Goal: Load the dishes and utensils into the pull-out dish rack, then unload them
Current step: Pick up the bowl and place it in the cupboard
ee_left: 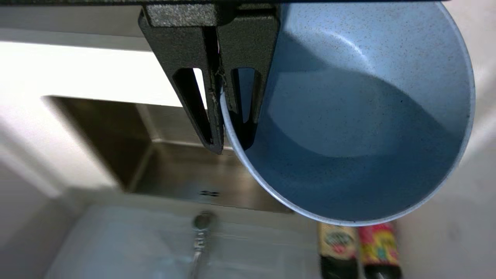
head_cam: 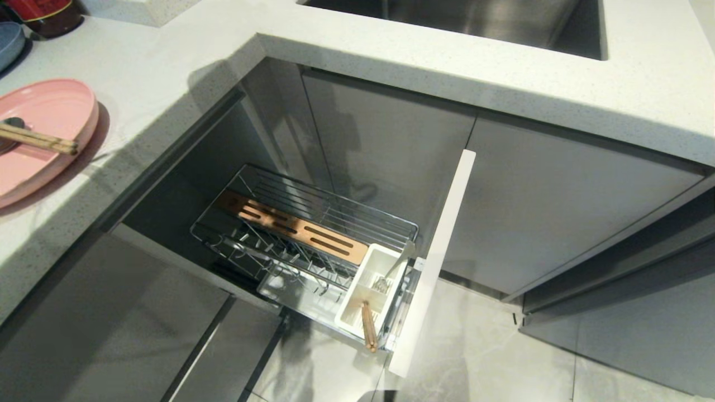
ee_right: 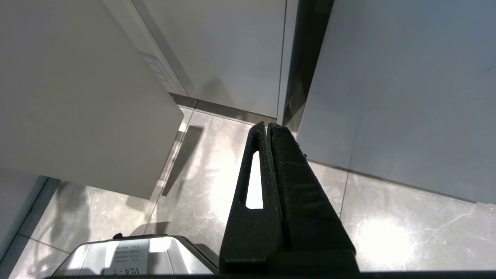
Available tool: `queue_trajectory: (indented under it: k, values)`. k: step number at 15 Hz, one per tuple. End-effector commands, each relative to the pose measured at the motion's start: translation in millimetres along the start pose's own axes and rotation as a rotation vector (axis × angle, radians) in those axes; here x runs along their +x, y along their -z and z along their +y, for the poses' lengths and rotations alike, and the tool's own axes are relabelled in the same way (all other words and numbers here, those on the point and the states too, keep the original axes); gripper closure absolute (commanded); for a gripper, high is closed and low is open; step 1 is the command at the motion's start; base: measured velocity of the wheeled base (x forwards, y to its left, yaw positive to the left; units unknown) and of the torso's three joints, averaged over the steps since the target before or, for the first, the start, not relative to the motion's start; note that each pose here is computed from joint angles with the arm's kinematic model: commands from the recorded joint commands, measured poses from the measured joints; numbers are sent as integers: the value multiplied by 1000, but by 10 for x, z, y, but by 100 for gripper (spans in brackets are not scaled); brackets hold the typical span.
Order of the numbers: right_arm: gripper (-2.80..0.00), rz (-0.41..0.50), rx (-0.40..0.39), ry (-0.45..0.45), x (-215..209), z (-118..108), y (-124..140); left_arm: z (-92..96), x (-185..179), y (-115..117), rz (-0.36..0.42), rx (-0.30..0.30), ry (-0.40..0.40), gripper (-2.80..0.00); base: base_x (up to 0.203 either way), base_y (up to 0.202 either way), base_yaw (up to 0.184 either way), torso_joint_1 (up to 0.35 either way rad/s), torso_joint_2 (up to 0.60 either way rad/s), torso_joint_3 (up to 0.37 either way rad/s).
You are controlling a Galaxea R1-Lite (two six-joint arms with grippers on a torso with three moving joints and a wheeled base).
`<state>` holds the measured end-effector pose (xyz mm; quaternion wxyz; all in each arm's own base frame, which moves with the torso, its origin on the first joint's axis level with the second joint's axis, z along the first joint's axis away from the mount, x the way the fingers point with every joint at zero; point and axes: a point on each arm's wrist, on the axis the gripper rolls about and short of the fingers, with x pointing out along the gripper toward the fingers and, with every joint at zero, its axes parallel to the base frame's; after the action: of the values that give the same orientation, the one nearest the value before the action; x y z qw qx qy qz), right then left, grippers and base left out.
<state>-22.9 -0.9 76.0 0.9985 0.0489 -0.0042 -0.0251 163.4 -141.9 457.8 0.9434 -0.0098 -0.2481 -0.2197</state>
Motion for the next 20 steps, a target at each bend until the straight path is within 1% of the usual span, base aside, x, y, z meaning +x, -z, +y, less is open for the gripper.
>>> queue_trajectory:
  k: [1,2,4,6,7,10,11,12,15,17,20]
  values:
    - [0,-5,1,0,-3,0,0,-94,-290,78,27,-138,12,0,0,0,0,0,0,0]
    - [0,-5,1,0,-3,0,0,-126,-352,212,67,-211,9,0,0,0,0,0,0,0]
    - [0,-5,1,0,-3,0,0,-183,-438,457,115,-450,-6,0,0,0,0,0,0,0]
    - [0,-5,1,0,-3,0,0,-247,-456,684,148,-638,-22,0,0,0,0,0,0,0]
    - [0,-5,1,0,-3,0,0,-312,-412,856,184,-710,-32,0,0,0,0,0,0,0]
    - [0,-5,1,0,-3,0,0,-442,-291,1263,238,-845,-65,0,0,0,0,0,0,0]
    - [0,-5,1,0,-3,0,0,-491,-269,1416,258,-879,-75,0,0,0,0,0,0,0]
    - [0,-5,1,0,-3,0,0,-525,-244,1521,258,-902,-81,0,0,0,0,0,0,0]
    - [0,-5,1,0,-3,0,0,-622,-193,1838,194,-945,-89,0,0,0,0,0,0,0]
    - [0,-5,1,0,-3,0,0,-676,-141,2115,165,-945,-99,0,0,0,0,0,0,0]
    - [0,-5,1,0,-3,0,0,-675,-62,2476,153,-926,-131,0,0,0,0,0,0,0]
